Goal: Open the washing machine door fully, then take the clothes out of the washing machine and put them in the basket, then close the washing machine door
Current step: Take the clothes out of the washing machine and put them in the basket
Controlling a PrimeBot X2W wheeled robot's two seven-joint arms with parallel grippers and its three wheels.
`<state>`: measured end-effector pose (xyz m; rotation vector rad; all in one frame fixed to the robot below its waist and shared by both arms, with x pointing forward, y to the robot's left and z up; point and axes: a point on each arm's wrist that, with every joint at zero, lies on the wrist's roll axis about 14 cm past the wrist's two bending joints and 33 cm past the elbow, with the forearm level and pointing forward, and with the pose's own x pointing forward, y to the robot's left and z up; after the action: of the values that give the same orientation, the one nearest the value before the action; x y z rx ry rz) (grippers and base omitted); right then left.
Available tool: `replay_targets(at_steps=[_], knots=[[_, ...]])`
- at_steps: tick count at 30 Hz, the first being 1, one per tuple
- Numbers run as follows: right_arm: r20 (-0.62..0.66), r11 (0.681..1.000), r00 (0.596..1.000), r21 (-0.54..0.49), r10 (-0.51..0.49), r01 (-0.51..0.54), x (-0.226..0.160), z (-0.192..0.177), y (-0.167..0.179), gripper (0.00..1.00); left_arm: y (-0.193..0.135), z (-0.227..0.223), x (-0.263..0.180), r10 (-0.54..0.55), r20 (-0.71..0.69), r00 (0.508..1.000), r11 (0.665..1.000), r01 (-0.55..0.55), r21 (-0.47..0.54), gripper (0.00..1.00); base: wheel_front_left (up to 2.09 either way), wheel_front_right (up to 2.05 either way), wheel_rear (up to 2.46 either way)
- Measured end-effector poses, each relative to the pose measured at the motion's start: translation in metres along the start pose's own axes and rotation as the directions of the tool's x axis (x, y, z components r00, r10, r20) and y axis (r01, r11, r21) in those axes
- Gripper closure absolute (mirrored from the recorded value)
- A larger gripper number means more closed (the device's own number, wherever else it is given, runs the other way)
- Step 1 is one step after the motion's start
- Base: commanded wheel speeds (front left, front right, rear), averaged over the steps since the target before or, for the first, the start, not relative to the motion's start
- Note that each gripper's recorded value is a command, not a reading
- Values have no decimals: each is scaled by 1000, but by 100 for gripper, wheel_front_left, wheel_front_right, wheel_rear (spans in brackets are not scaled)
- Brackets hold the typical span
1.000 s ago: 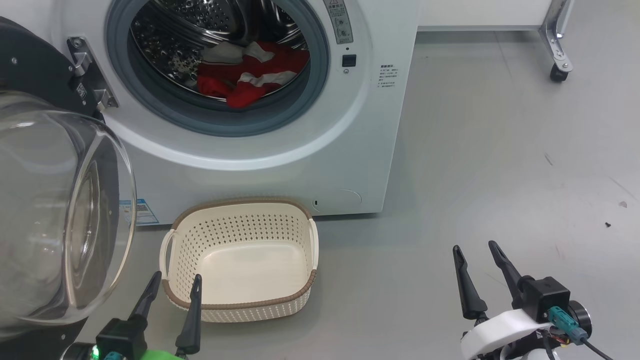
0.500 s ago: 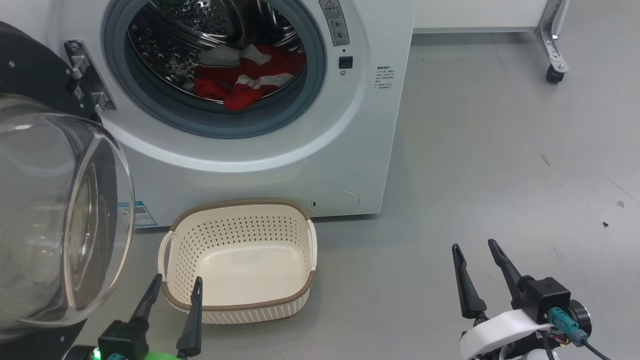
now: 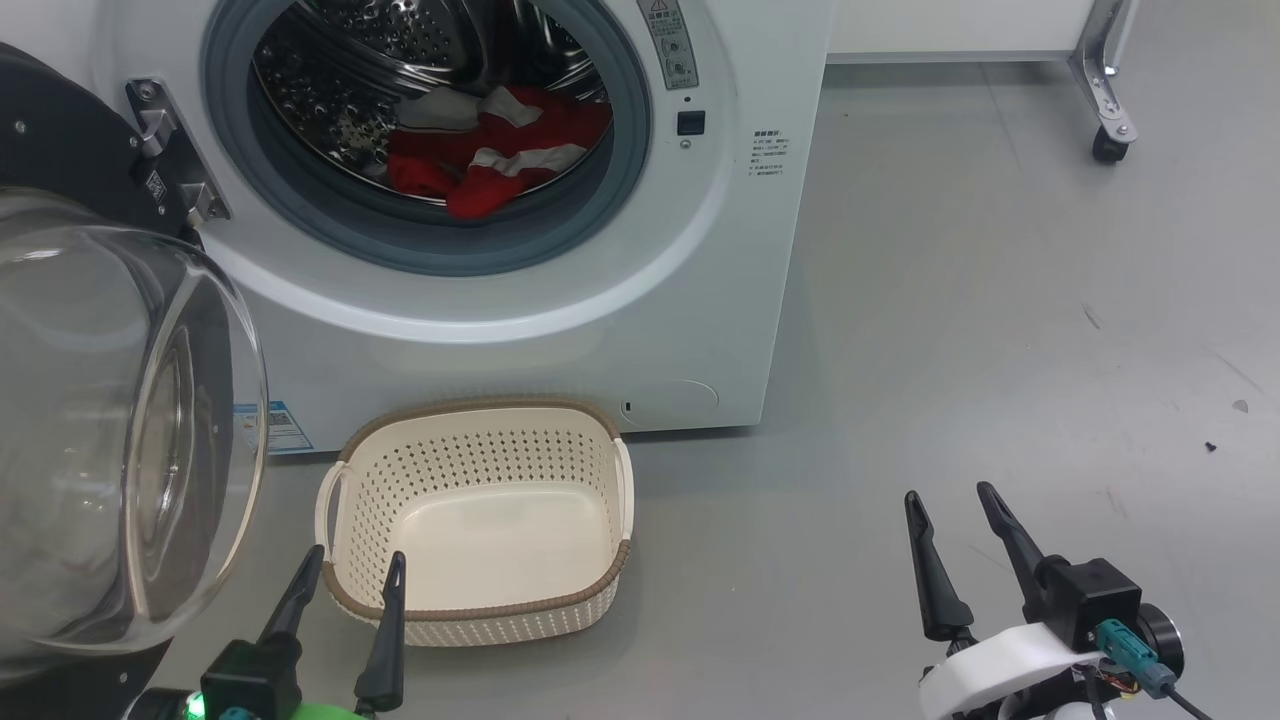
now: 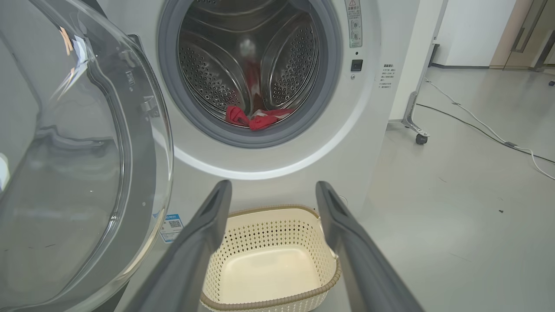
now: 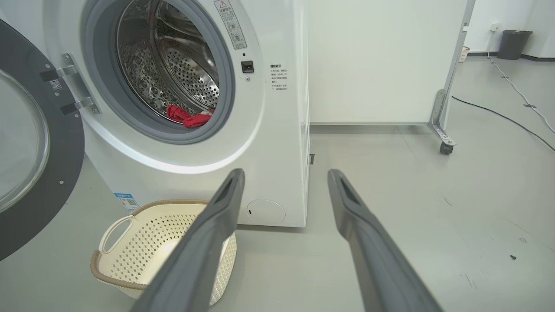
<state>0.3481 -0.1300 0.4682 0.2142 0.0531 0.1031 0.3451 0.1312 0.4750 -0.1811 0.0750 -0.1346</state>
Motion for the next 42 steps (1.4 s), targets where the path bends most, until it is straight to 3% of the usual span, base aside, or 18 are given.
replay_targets(at_steps=[42], knots=[[-9,1000,1000,9,2,-1,1,-3,1,0,-5,1,2,-9,-2,1000,1000,9,4,0,52,-53,1]])
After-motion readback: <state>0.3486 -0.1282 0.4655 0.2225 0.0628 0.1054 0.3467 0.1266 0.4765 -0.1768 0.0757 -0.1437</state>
